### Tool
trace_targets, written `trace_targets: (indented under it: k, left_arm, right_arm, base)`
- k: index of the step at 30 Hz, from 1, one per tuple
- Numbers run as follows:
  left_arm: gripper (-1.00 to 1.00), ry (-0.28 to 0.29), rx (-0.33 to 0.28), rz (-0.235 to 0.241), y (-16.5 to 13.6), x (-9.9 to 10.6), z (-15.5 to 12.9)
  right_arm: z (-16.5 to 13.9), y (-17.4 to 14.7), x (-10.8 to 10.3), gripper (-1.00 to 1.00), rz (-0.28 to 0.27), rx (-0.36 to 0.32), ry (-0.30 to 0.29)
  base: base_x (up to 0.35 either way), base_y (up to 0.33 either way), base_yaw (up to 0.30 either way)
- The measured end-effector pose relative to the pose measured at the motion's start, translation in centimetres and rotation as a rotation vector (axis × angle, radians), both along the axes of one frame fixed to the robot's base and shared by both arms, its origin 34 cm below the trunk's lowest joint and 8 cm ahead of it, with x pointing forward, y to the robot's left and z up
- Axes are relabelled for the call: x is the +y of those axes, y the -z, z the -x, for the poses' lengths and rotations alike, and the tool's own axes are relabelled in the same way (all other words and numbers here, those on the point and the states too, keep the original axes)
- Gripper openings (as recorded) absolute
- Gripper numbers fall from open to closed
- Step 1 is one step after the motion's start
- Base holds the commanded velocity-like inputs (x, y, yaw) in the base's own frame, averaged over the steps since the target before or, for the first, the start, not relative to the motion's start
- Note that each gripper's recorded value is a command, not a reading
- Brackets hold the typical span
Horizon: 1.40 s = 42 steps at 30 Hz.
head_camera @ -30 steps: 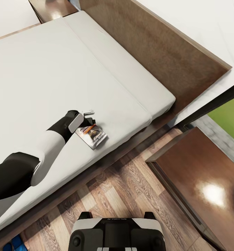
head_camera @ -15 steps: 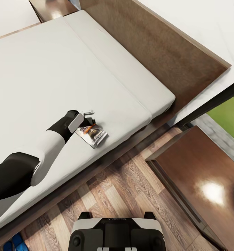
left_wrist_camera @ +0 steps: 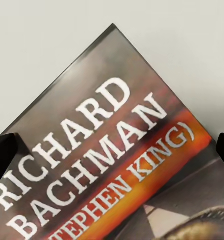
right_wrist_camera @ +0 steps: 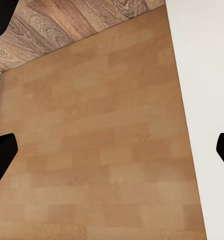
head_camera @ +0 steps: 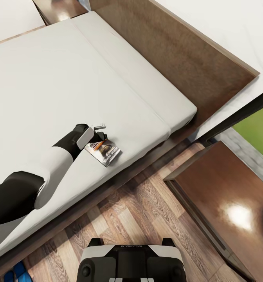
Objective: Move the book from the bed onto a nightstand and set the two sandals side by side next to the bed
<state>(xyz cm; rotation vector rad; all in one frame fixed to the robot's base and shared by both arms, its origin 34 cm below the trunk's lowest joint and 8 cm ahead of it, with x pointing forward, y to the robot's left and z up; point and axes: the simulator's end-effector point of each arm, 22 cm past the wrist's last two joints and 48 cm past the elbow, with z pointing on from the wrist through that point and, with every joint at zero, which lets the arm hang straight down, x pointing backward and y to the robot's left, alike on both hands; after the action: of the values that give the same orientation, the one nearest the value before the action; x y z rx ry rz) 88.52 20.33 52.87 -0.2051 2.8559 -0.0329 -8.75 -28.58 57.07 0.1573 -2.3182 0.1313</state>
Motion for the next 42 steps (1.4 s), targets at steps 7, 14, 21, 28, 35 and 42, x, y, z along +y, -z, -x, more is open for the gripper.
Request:
trace_targets:
  k: [7,14,21,28,35,42]
  left_arm:
    - [1.00,0.000,0.001,-0.001,0.02,0.02,0.01]
    - [1.00,0.002,0.001,-0.004,0.04,0.07,0.04]
    - [1.00,0.002,0.001,-0.003,0.03,0.07,0.05]
    - [1.00,0.002,0.001,-0.003,0.03,0.07,0.04]
    - [1.00,0.002,0.002,-0.004,0.05,0.09,0.05]
    - [1.00,0.000,0.001,-0.001,0.04,0.03,0.04]
  right_arm:
    - [0.00,0.00,0.00,1.00,0.000,0.000,0.000]
    - [0.00,0.00,0.00,1.00,0.000,0.000,0.000]
    - [0.00,0.00,0.00,1.00,0.000,0.000,0.000]
    - [0.00,0.00,0.00,1.00,0.000,0.000,0.000]
    - [0.00,0.00,0.00,1.00,0.000,0.000,0.000]
    - [0.00,0.00,0.00,1.00,0.000,0.000,0.000]
  base:
    - [-0.023,0.000,0.000]
    - [-0.061,0.000,0.000]
    - [-0.010,0.000,0.000]
    - [-0.009,0.000,0.000]
    - [-0.076,0.000,0.000]
    - [-0.036,0.000,0.000]
